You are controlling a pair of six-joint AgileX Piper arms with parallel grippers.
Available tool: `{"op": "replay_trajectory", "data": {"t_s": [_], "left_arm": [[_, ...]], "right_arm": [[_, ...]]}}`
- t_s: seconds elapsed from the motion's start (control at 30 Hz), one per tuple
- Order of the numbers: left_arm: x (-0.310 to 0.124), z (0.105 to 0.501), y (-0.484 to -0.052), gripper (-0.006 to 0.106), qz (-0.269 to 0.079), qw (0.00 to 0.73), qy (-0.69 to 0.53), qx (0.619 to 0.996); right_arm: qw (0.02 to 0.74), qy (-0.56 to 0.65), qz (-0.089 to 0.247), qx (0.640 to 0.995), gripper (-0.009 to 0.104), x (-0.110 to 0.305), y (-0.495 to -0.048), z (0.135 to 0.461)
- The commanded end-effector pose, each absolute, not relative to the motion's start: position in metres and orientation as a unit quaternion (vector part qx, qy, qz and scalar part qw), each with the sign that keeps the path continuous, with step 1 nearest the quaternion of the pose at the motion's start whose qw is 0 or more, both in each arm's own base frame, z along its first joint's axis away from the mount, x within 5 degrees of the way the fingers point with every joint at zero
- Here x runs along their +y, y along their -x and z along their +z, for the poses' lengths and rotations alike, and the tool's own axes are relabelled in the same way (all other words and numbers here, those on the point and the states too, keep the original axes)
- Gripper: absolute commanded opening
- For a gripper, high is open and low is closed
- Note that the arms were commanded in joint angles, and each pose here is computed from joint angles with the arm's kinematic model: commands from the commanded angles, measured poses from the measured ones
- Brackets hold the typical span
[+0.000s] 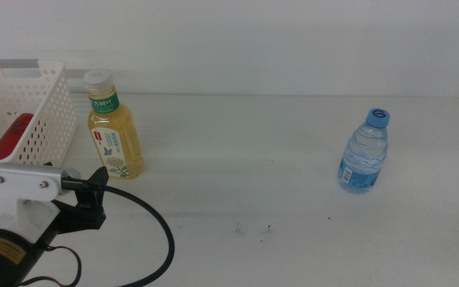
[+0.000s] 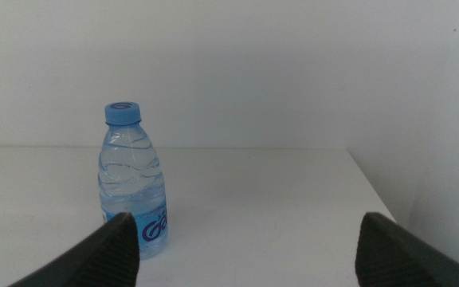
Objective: Use arms to grab the bottles and put them into the dustbin to the left of the table.
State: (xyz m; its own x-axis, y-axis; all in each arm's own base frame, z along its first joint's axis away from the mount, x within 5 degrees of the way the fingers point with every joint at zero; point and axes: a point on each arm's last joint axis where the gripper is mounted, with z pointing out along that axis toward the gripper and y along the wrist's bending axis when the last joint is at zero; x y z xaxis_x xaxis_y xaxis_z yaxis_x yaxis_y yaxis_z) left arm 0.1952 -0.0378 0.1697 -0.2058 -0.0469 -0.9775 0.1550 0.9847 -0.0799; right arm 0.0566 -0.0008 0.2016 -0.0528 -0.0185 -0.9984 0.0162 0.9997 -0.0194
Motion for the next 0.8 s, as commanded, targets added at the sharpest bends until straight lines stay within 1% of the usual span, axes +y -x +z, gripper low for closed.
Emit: {"op": "replay_trajectory", "data": {"t_s": [0.0,0.17,0.5,0.67,0.77], "left_arm": [[-0.037,0.166,-0.2,0.091,-0.081,0.645,-0.018,0.76],[-0.039,0.155,-0.212,0.091,-0.078,0.659,-0.019,0.748],[-0.048,0.141,-0.253,0.091,-0.08,0.651,-0.022,0.754],[-0.045,0.14,-0.266,0.091,-0.067,0.647,-0.025,0.759],[-0.042,0.139,-0.274,0.091,-0.068,0.645,-0.03,0.76]], "right_arm": [[0.69,0.001,-0.018,0.724,0.093,-0.001,-0.056,0.201],[0.69,0.001,-0.018,0.724,0.093,-0.001,-0.056,0.201],[0.69,0.001,-0.018,0.724,0.093,-0.001,-0.056,0.201],[0.69,0.001,-0.018,0.724,0.093,-0.001,-0.056,0.201],[0.69,0.001,-0.018,0.724,0.093,-0.001,-0.056,0.201]]}}
